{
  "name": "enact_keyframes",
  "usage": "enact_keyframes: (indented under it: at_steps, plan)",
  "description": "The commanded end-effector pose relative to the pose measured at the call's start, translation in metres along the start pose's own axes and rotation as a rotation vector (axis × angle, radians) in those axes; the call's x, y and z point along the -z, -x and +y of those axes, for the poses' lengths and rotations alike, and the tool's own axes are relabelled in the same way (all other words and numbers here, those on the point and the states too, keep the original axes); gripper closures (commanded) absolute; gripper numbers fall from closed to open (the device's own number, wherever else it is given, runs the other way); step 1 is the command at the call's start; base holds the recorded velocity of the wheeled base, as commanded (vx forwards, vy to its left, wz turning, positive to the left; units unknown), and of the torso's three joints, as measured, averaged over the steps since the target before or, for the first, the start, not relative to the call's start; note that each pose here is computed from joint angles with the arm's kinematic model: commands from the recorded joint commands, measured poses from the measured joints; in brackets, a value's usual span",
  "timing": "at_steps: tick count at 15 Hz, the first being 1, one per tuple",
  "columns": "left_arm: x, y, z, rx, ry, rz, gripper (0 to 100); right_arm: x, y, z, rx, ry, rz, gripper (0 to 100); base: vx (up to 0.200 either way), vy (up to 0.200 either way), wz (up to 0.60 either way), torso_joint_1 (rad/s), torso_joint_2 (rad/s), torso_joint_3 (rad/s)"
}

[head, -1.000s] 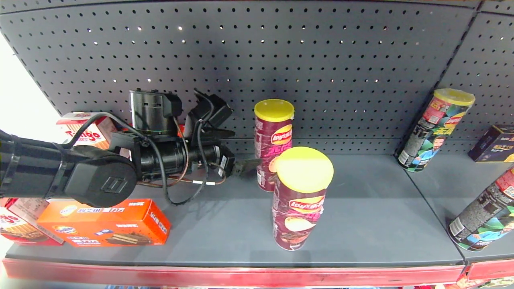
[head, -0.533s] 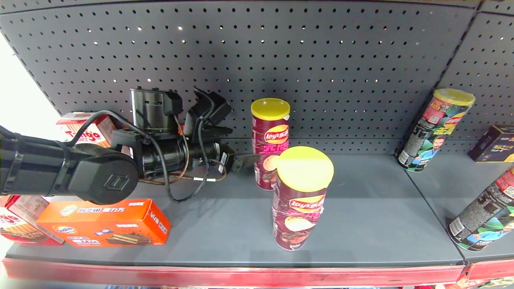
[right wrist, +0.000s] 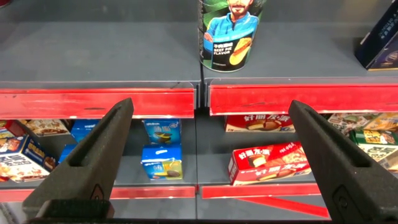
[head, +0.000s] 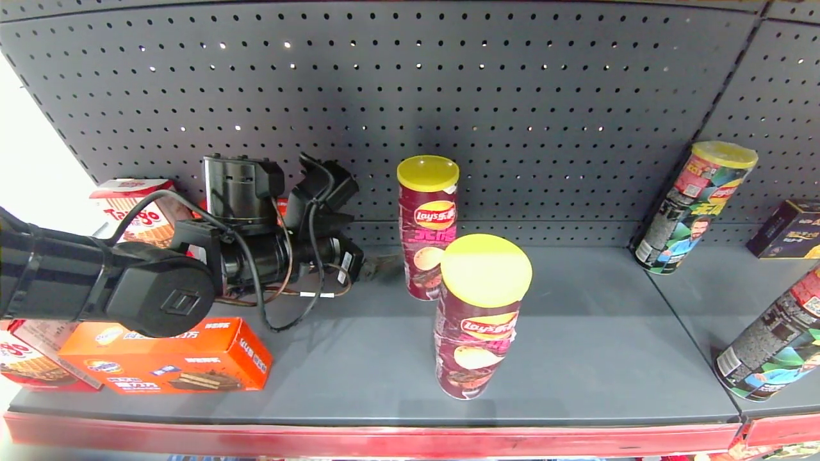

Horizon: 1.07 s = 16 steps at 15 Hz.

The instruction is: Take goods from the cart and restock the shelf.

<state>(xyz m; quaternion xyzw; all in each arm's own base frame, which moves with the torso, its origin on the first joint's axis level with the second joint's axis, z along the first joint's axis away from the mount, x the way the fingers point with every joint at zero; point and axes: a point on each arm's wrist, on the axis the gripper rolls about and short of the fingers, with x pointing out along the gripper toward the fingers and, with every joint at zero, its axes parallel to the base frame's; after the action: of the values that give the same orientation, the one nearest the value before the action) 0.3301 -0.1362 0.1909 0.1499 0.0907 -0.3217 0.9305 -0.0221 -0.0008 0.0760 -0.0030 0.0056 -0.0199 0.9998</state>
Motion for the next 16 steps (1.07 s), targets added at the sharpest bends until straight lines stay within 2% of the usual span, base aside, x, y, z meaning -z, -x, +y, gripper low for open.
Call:
enact_keyframes:
  at_steps: [1, 4, 6, 7, 8, 9, 10, 12, 15, 16]
  plan:
    - [-0.003, 0.007, -0.002, -0.005, -0.012, -0.046, 0, 0.000, 0.000, 0.000, 0.000, 0.000, 0.001, 0, 0.000, 0.000, 0.00, 0.000, 0.00, 0.000]
    - [-0.008, 0.007, -0.004, 0.002, -0.018, -0.063, 0, 0.000, 0.000, 0.000, 0.000, 0.000, 0.000, 0, 0.000, 0.000, 0.00, 0.000, 0.00, 0.000]
    - [-0.010, 0.005, -0.002, -0.011, -0.008, -0.070, 0, 0.000, 0.000, 0.000, 0.000, 0.000, 0.000, 0, 0.000, 0.000, 0.00, 0.000, 0.00, 0.000]
    - [-0.013, 0.002, 0.000, -0.029, 0.021, -0.075, 0, 0.000, 0.000, 0.000, 0.000, 0.000, 0.001, 0, 0.000, 0.000, 0.00, 0.000, 0.00, 0.000]
    - [-0.013, 0.002, 0.000, -0.029, 0.021, -0.075, 0, 0.000, 0.000, 0.000, 0.000, 0.000, 0.001, 0, 0.000, 0.000, 0.00, 0.000, 0.00, 0.000]
    - [-0.014, -0.006, 0.002, -0.079, 0.061, -0.068, 0, 0.000, 0.000, 0.000, 0.000, 0.000, 0.001, 0, 0.000, 0.000, 0.00, 0.000, 0.00, 0.000]
    - [-0.015, -0.008, 0.002, -0.083, 0.070, -0.072, 0, 0.000, 0.000, 0.000, 0.000, 0.000, 0.001, 0, 0.000, 0.000, 0.00, 0.000, 0.00, 0.000]
    - [-0.016, -0.010, 0.001, -0.079, 0.067, -0.076, 0, 0.000, 0.000, 0.000, 0.000, 0.000, 0.001, 0, 0.000, 0.000, 0.00, 0.000, 0.00, 0.000]
    - [-0.010, -0.008, -0.001, -0.081, 0.069, -0.055, 0, 0.000, 0.000, 0.000, 0.000, 0.000, 0.000, 0, 0.000, 0.000, 0.00, 0.000, 0.00, 0.000]
    - [-0.008, -0.008, 0.001, -0.118, 0.066, -0.039, 0, 0.000, 0.000, 0.000, 0.000, 0.000, 0.001, 0, 0.000, 0.000, 0.00, 0.000, 0.00, 0.000]
